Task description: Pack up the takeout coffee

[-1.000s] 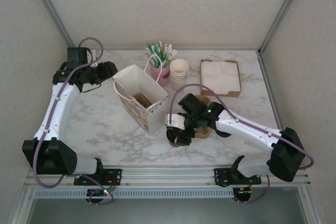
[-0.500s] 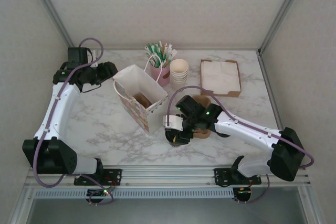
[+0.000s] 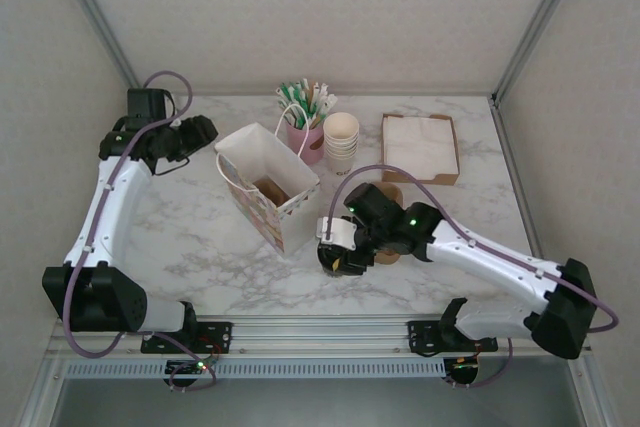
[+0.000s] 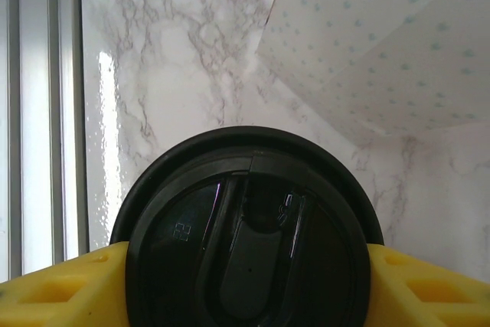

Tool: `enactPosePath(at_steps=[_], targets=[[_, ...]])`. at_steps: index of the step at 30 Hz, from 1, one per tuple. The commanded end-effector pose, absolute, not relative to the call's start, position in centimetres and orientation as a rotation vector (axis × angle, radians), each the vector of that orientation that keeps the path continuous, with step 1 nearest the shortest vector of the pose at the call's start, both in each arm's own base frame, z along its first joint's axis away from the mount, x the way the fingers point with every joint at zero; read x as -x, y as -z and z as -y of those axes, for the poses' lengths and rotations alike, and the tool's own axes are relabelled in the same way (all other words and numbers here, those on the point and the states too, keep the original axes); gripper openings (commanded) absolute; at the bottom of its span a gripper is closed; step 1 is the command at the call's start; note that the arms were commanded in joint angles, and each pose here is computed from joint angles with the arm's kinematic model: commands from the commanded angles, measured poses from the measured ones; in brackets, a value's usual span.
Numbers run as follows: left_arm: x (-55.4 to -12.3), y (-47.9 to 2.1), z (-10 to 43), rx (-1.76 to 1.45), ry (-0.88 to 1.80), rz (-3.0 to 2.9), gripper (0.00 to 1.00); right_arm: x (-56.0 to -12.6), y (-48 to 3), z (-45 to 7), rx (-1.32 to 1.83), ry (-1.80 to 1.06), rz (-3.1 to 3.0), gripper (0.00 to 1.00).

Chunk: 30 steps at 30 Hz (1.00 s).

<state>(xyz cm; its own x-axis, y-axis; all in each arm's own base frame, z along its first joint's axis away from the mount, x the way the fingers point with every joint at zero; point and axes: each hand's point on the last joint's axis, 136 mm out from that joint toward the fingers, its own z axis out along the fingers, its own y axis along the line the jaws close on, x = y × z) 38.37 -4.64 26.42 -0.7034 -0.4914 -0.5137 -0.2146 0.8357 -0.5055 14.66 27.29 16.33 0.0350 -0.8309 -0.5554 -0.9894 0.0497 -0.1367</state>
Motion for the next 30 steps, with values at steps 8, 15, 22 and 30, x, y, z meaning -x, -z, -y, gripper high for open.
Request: enactPosePath(at_steps=[8,15,22,30], targets=[[-42.9,-24.9,4.2,0.697,0.646,-2.342,0.55,-13.1,-24.2,-26.8,1.630,-0.556,-1.732,0.65],[-44.9,-20.9,5.7,0.670,0.655,-2.425,0.55,-11.2,-29.3,-26.5,1.579,-0.674,-1.625,0.65],[-44.6,-16.6,7.8,0.670,0.649,-2.499,0.56,-11.4,-35.7,-26.8,1.466,-0.724,-1.556,0.60],[-42.1,-13.4,9.4,0.654,0.640,-2.585,0.56,-12.7,-42.4,-28.2,1.287,-0.801,-1.525,0.58]])
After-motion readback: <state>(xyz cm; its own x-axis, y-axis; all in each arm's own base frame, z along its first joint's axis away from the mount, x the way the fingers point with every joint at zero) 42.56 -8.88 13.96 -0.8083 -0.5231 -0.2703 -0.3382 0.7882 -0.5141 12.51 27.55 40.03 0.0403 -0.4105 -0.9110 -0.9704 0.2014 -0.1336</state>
